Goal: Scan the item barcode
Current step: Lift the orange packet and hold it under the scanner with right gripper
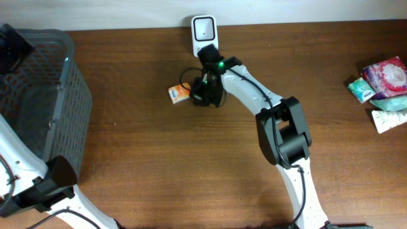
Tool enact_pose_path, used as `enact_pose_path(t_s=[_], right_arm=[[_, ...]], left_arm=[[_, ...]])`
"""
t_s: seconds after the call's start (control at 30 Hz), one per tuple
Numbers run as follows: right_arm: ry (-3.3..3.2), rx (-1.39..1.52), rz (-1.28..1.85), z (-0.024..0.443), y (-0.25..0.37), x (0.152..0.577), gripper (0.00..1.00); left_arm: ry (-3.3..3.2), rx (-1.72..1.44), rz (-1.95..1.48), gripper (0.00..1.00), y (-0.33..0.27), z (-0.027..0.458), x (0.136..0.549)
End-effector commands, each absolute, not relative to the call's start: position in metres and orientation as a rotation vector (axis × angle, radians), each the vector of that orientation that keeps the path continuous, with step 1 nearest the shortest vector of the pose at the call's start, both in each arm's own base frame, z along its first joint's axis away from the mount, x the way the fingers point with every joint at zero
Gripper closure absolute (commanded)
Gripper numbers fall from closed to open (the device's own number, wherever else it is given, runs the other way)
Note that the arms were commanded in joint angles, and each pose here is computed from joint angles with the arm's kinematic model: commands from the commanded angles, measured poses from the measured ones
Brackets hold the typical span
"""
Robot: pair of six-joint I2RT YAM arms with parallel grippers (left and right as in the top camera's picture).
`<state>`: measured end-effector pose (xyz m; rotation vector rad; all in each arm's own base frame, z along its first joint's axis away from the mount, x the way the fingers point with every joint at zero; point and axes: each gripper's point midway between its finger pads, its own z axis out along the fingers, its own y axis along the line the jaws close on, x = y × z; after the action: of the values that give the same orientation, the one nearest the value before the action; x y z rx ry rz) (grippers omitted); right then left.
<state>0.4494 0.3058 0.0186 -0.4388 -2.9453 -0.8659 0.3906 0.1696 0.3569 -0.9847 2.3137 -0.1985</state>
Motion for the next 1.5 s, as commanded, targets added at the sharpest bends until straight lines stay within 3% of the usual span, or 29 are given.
enact_pose_path(t_s=[0.0,0.07,0.13,0.23,0.27,0.4,0.43,0.47,0.5,0.53,0.57,0.6,0.63,0.77,0.83,0.87,0.97,1.1,1.2,1.3,1.47], right_arm=[[-2.754,-0.181,-1.370,0.087,0.352,0.450,0.77],[-2.766,-0.425,-1.300,0.081,0.349,0.462,0.50],[-2.840,-0.818,-1.085,0.059,0.332,0.478,0.46],[-2.879,-1.028,-0.940,0.043,0.331,0.478,0.49],[-2.916,-1.095,-0.899,0.037,0.333,0.480,0.43],[-2.986,-1.082,-0.895,0.012,0.349,0.485,0.44],[-2.982,-1.080,-0.869,0.006,0.349,0.482,0.50],[-2.979,-1.089,-0.805,-0.006,0.344,0.477,0.70],[-2.980,-1.105,-0.750,-0.012,0.337,0.474,0.78],[-3.014,-1.081,-0.725,-0.014,0.332,0.475,0.78],[-3.040,-1.057,-0.716,-0.014,0.330,0.477,0.71],[-3.044,-1.051,-0.715,-0.014,0.330,0.477,0.76],[-3.067,-1.003,-0.713,-0.014,0.330,0.477,0.95],[-3.183,-0.397,-0.605,-0.002,0.309,0.455,0.96],[-3.140,0.065,-0.771,0.020,0.316,0.443,0.96],[-3.034,0.285,-1.014,0.045,0.331,0.434,0.96],[-2.747,0.313,-1.520,0.106,0.320,0.440,0.96],[-2.262,0.756,-2.296,0.192,0.272,0.442,0.96],[-2.330,0.644,-2.345,0.194,0.227,0.465,0.96],[-2.427,0.762,-2.416,0.196,0.196,0.484,0.96],[-2.427,0.812,-2.419,0.196,0.201,0.482,0.96]], left_arm=[[2.295,-0.975,-0.199,0.01,0.168,0.364,0.388],[2.295,-0.975,-0.199,0.01,0.168,0.364,0.388],[2.295,-0.975,-0.199,0.01,0.168,0.364,0.388],[2.295,-0.975,-0.199,0.01,0.168,0.364,0.388],[2.295,-0.975,-0.199,0.01,0.168,0.364,0.388],[2.295,-0.975,-0.199,0.01,0.168,0.364,0.388],[2.295,-0.975,-0.199,0.01,0.168,0.364,0.388],[2.295,-0.975,-0.199,0.01,0.168,0.364,0.388],[2.295,-0.975,-0.199,0.01,0.168,0.364,0.388],[2.295,-0.975,-0.199,0.01,0.168,0.364,0.388],[2.295,-0.975,-0.199,0.01,0.168,0.364,0.388],[2.295,-0.975,-0.199,0.01,0.168,0.364,0.388],[2.295,-0.975,-0.199,0.01,0.168,0.364,0.388],[2.295,-0.975,-0.199,0.01,0.168,0.364,0.388],[2.295,-0.975,-0.199,0.01,0.168,0.364,0.388],[2.295,-0.975,-0.199,0.01,0.168,0.364,0.388],[2.295,-0.975,-0.199,0.01,0.168,0.364,0.388],[2.295,-0.975,-0.199,0.01,0.168,0.364,0.388],[2.295,-0.975,-0.199,0.01,0.168,0.364,0.388],[2.295,-0.975,-0.199,0.01,0.168,0.364,0.388],[2.295,-0.975,-0.199,0.01,0.168,0.364,0.388]])
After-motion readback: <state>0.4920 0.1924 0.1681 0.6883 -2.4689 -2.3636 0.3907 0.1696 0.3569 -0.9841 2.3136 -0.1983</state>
